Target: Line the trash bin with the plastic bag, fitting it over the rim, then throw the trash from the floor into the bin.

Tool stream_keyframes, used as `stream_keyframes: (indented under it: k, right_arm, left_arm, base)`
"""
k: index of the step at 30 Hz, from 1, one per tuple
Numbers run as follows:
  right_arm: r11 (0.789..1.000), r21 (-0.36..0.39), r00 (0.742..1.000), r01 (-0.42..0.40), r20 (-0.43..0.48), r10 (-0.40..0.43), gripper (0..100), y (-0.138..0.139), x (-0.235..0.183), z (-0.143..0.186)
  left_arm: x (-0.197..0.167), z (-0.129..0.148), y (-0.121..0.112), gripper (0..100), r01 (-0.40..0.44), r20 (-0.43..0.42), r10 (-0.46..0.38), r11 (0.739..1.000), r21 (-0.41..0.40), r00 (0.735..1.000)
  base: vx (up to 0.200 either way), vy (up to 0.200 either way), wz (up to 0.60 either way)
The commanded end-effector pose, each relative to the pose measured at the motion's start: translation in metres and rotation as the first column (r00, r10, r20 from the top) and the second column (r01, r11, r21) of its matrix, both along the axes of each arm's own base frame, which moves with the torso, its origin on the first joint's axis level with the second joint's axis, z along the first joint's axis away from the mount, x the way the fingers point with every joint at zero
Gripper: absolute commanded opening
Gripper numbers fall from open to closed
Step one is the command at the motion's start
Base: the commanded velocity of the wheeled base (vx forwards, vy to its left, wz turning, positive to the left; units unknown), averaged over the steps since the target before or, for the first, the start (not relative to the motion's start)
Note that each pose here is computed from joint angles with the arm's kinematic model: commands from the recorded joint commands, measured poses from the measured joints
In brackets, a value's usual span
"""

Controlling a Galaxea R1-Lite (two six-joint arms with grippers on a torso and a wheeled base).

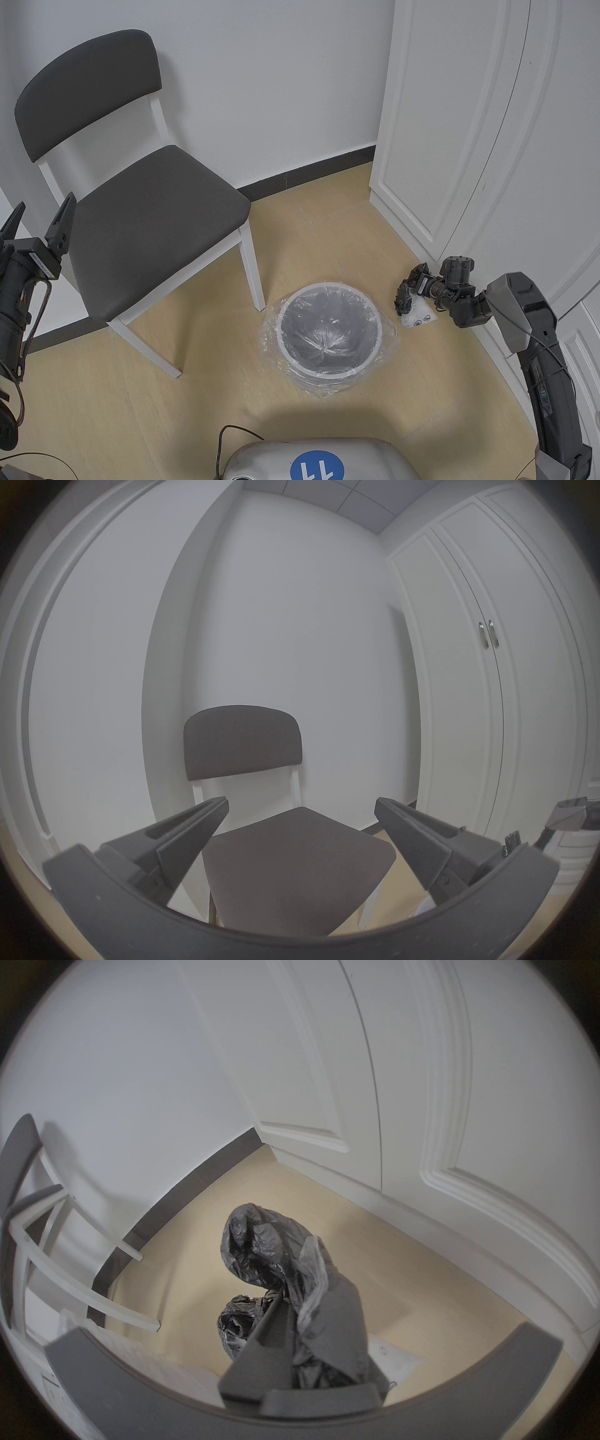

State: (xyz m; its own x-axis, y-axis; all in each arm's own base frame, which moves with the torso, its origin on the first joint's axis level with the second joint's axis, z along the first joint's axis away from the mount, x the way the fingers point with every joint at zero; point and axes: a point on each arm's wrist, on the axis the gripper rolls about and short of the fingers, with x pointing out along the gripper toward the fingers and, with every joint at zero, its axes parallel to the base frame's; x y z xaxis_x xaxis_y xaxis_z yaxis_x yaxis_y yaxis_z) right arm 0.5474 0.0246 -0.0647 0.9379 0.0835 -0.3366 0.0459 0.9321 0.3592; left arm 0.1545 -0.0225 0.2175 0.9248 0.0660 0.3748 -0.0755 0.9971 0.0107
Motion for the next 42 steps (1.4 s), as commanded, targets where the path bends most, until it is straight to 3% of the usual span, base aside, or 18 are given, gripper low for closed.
stream_keyframes:
  k: [1,3,5,13,16,26,33,37,42]
  right_arm:
    - [1.0,0.028,0.999,0.013,0.035,-0.014,0,-0.008,-0.013,0.072]
    - [0.999,0.03,0.999,0.009,0.037,-0.01,0,-0.008,-0.016,0.081]
    - [0.999,0.034,0.998,-0.002,0.059,0.0,0,-0.007,-0.033,0.119]
    - [0.994,0.048,0.989,-0.101,0.115,0.095,0,0.009,-0.087,0.199]
    - [0.992,0.046,0.987,-0.117,0.119,0.111,0,0.016,-0.101,0.21]
    - [0.984,0.052,0.985,-0.17,0.042,0.168,0,0.049,-0.147,0.239]
    - [0.954,0.212,0.975,-0.214,-0.004,0.22,0,0.108,-0.184,0.24]
    - [0.955,0.243,0.983,-0.171,-0.03,0.184,0,0.141,-0.199,0.233]
    - [0.965,0.225,0.99,-0.132,-0.018,0.14,0,0.167,-0.202,0.219]
  left_arm:
    - [-0.013,0.011,0.002,100,0.018,0.039,-0.018,1.0,0.007,0.999]
    - [-0.015,0.011,0.002,100,0.025,0.04,-0.025,1.0,0.01,0.999]
    - [-0.018,0.012,0.002,100,0.038,0.039,-0.038,0.999,0.016,0.999]
    - [-0.017,0.007,0.001,100,0.043,0.013,-0.044,0.999,0.021,0.999]
    - [-0.015,0.004,0.0,100,0.05,-0.002,-0.05,0.998,0.022,0.999]
    - [-0.01,-0.003,-0.001,100,0.053,-0.041,-0.051,0.998,0.029,0.998]
    - [-0.007,-0.009,-0.007,100,0.083,-0.07,-0.08,0.996,0.031,0.994]
    - [-0.008,-0.012,-0.007,100,0.086,-0.085,-0.082,0.996,0.035,0.993]
    - [-0.006,-0.017,-0.008,100,0.087,-0.108,-0.082,0.996,0.039,0.991]
  base:
    - [0.0,0.0,0.0]
    - [0.0,0.0,0.0]
    - [0.0,0.0,0.0]
    - [0.0,0.0,0.0]
    - [0.0,0.0,0.0]
    - [0.0,0.0,0.0]
    - [0.0,0.0,0.0]
    - [0.0,0.0,0.0]
    - [0.0,0.0,0.0]
